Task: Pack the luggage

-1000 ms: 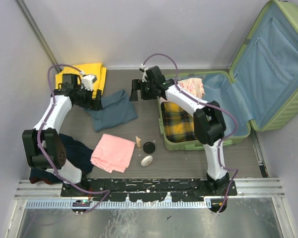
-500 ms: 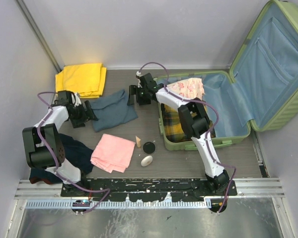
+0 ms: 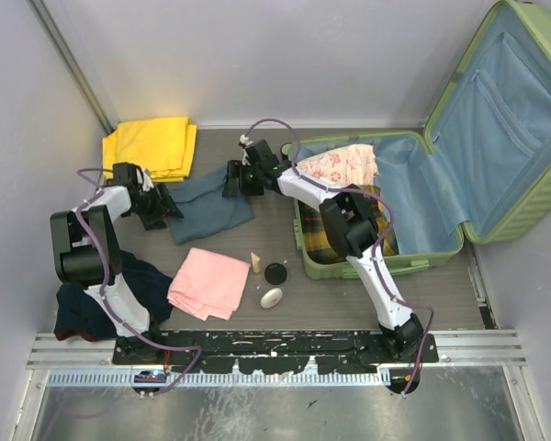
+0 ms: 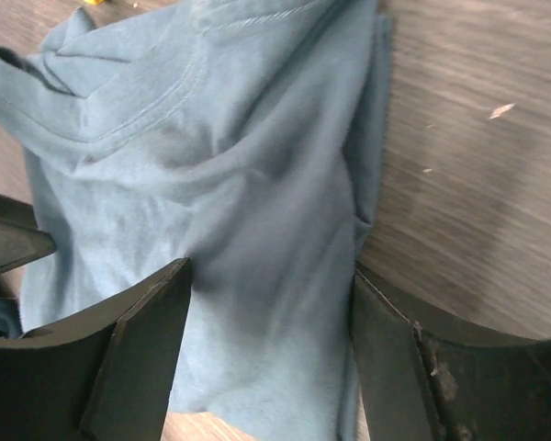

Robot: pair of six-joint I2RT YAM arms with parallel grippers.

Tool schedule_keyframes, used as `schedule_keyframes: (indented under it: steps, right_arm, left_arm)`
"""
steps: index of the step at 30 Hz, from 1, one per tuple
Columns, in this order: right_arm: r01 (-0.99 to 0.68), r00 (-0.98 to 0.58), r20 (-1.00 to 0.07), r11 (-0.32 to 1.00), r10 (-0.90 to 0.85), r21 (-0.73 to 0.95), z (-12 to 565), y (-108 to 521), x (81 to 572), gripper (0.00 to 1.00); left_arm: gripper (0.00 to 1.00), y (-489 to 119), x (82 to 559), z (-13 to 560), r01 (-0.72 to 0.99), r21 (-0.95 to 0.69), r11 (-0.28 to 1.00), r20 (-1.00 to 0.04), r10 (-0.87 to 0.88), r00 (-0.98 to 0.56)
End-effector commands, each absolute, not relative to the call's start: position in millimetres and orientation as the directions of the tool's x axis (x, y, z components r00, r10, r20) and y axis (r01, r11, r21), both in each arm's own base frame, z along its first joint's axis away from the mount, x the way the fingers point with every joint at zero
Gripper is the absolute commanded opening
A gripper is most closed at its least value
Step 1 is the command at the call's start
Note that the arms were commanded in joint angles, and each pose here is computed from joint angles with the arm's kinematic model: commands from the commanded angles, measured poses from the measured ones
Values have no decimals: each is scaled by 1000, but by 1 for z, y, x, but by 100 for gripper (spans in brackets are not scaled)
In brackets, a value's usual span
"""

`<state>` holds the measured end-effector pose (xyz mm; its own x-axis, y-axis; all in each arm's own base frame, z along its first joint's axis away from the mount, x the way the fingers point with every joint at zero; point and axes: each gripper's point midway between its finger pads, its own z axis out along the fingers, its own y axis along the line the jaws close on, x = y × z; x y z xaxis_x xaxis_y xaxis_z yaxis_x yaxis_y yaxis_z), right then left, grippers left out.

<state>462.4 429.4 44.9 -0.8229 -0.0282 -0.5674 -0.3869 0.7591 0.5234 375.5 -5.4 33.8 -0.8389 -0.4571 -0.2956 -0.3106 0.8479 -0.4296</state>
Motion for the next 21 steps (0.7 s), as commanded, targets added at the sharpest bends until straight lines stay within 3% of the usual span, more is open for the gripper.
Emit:
schedule_keyframes:
  steps: [1,4,6,10,12,17,21]
  right_arm:
    - [-354,-876,-480,732,-43,582,25,450,432,70]
    - [-362,-880,-472,708,-46,607,31,458,427,58]
    - [-384,-869,-493,693,-48,610,44,461,429,48]
    - [-467,-808,-587,658,-46,591,93,464,441,14]
    - [-508,-769,-639,640,-35,576,127,464,448,1]
    - [-579,-670,-742,631,-7,516,207,441,459,1]
    - [-608,-593,-805,644,19,464,264,407,464,1]
  left_arm:
    - [59,-21,385,25,-267,-457,849,-299,-429,-853]
    - [47,-39,379,17,-231,-462,856,-288,-391,-874]
    - [33,-46,377,15,-222,-457,861,-284,-378,-881]
    - [6,-52,388,43,-186,-494,849,-324,-378,-867]
    - [0,-59,397,67,-126,-508,852,-381,-354,-854]
    - [0,-78,409,147,74,-489,869,-590,-267,-762]
    - [0,-105,404,206,204,-480,853,-694,-227,-683]
